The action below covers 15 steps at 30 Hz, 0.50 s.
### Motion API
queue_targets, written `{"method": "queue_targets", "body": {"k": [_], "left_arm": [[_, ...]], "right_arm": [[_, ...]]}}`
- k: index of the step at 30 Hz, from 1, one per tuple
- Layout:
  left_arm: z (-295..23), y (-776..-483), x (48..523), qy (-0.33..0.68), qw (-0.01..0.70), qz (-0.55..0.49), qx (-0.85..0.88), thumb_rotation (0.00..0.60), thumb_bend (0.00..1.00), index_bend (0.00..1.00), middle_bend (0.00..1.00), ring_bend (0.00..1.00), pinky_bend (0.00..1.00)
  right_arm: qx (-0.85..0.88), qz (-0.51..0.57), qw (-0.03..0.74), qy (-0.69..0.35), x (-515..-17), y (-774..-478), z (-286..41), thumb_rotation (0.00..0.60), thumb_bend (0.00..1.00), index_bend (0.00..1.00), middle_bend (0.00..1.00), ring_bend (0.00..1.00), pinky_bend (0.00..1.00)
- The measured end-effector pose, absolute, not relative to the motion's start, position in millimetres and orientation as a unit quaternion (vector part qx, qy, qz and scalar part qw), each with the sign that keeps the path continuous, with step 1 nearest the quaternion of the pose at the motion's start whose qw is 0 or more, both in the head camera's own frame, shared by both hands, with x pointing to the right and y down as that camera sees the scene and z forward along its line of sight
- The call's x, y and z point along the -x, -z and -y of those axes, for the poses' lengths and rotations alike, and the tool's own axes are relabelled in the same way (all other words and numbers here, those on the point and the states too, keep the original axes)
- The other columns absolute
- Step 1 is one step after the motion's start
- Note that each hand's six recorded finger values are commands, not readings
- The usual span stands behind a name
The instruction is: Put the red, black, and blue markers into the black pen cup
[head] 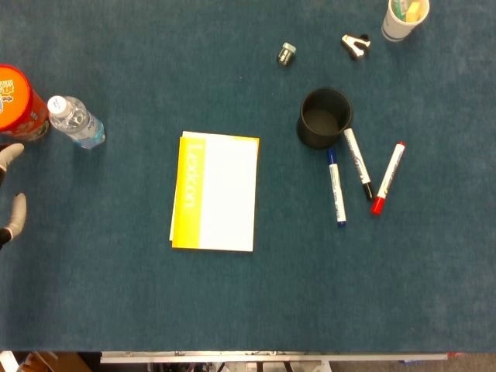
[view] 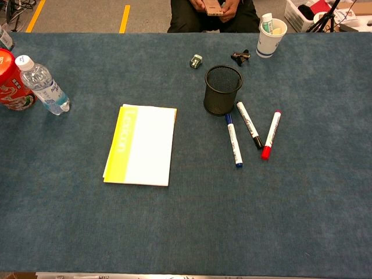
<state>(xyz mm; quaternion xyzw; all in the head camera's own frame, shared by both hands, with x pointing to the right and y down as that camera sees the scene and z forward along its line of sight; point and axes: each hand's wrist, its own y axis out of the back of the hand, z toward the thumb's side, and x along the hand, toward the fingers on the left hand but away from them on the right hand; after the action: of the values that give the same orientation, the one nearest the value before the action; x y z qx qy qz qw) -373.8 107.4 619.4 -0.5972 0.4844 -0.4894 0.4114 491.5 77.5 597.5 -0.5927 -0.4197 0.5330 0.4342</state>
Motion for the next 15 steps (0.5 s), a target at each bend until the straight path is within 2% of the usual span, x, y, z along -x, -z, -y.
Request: {"method": "queue_targets", "body": {"k": [15], "left_arm": [[-109.7,-617.7,383.3,0.498,0.408,-0.488,0.59,0.6,0.48,0.17,0.21,0.2,0.2]], "right_arm": [[0.619,0.391,0.436,-0.524,-475.4,-602.5,-72.2,0.6,0.14,0.13,0.3,0.17,0.27]]}}
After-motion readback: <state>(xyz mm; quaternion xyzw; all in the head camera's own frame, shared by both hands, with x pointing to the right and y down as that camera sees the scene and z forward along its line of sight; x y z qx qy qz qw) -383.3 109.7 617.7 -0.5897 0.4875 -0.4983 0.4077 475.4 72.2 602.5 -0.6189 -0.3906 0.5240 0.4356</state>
